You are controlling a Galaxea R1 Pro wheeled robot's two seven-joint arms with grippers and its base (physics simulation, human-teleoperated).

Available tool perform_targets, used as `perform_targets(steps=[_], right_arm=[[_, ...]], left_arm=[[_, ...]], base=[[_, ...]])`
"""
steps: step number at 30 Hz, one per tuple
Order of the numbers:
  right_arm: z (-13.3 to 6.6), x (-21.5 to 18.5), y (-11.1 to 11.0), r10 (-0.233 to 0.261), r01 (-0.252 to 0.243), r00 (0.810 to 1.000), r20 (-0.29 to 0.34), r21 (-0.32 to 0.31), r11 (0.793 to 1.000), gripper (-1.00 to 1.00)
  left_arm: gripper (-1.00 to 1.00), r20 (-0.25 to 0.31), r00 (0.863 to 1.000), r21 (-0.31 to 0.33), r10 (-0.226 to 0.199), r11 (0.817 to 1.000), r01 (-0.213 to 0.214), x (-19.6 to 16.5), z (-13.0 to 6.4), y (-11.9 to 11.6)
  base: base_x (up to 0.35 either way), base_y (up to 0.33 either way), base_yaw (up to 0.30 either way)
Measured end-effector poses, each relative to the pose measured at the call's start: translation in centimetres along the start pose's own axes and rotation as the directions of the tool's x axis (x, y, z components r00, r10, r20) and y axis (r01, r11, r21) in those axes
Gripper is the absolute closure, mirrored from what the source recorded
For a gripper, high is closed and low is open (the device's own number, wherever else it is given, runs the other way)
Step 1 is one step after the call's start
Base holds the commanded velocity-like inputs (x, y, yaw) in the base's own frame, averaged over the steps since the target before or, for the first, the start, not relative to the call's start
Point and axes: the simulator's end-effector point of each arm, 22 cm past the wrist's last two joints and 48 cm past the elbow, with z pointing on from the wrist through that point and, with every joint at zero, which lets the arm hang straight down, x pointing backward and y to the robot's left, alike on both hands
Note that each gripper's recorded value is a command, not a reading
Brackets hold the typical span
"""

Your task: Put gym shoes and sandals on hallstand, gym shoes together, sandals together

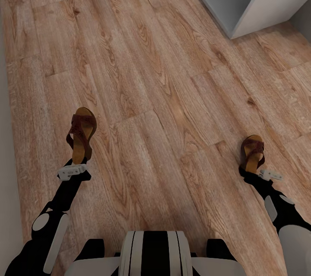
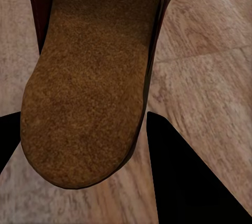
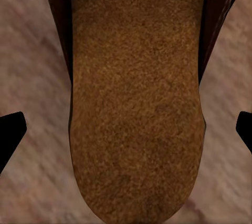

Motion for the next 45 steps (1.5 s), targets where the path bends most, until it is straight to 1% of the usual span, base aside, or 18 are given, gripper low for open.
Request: perform_targets(steps=[1,2,24,27,28,29,32,34,36,39,42,45], right_arm=[[0.0,0.0,0.0,0.000,0.000,1.000,0.000,0.000,1.000,-1.00],[0.0,0.0,0.0,0.000,0.000,1.000,0.000,0.000,1.000,1.00],[0.1,0.0,0.0,-0.007,0.007,1.000,0.002,0.000,1.000,1.00],[0.1,-1.2,0.3,-0.019,0.019,0.999,0.026,-0.017,1.000,1.00],[-0.1,-3.3,0.6,-0.025,0.028,0.998,0.064,-0.035,0.999,1.00],[-0.3,-4.7,0.7,-0.033,0.037,0.996,0.086,-0.041,0.998,1.00],[-1.7,-7.6,0.5,-0.060,0.065,0.993,0.104,-0.047,0.997,1.00],[-3.4,-9.1,0.1,-0.083,0.088,0.991,0.108,-0.042,0.995,1.00],[-5.3,-10.9,-0.2,-0.104,0.109,0.986,0.127,-0.035,0.993,1.00],[-7.6,-12.6,-0.3,-0.118,0.124,0.981,0.152,-0.031,0.992,1.00],[-8.9,-13.4,-0.2,-0.119,0.126,0.980,0.160,-0.032,0.992,1.00],[-9.7,-13.9,-0.1,-0.121,0.128,0.979,0.165,-0.033,0.991,1.00]], left_arm=[[1.00,0.000,1.000,0.000,0.000,1.000,0.000,0.0,0.0,0.0],[1.00,0.000,1.000,0.000,0.000,1.000,0.000,0.0,0.0,0.0],[1.00,0.001,1.000,0.000,0.000,1.000,0.000,0.0,0.0,0.0],[1.00,0.000,1.000,0.000,0.000,1.000,0.000,0.0,0.0,0.0],[1.00,0.000,1.000,0.000,0.001,1.000,-0.001,0.0,0.0,0.0],[1.00,-0.001,1.000,0.000,0.001,1.000,-0.001,0.0,0.0,0.0],[1.00,-0.001,1.000,0.000,0.001,1.000,-0.001,0.0,0.0,0.0],[1.00,0.000,1.000,0.000,0.001,1.000,-0.001,-0.1,0.1,0.0],[1.00,0.003,1.000,0.001,0.004,1.000,-0.004,-0.2,0.2,-0.1],[1.00,0.004,1.000,-0.001,0.012,1.000,-0.012,-0.3,0.4,-0.1],[1.00,0.004,1.000,-0.010,0.018,1.000,-0.018,-0.4,0.5,0.1],[1.00,0.004,1.000,-0.019,0.022,1.000,-0.022,-0.5,0.6,0.3]], base=[[0.000,0.000,0.000],[0.000,0.000,0.000],[0.000,0.000,0.000],[0.000,0.000,0.000],[0.000,0.000,0.000],[0.000,0.000,0.000],[0.000,0.000,0.000],[0.000,0.000,0.000],[0.000,0.000,0.000],[0.000,0.000,0.000],[0.000,0.000,0.000],[0.000,0.000,0.000]])
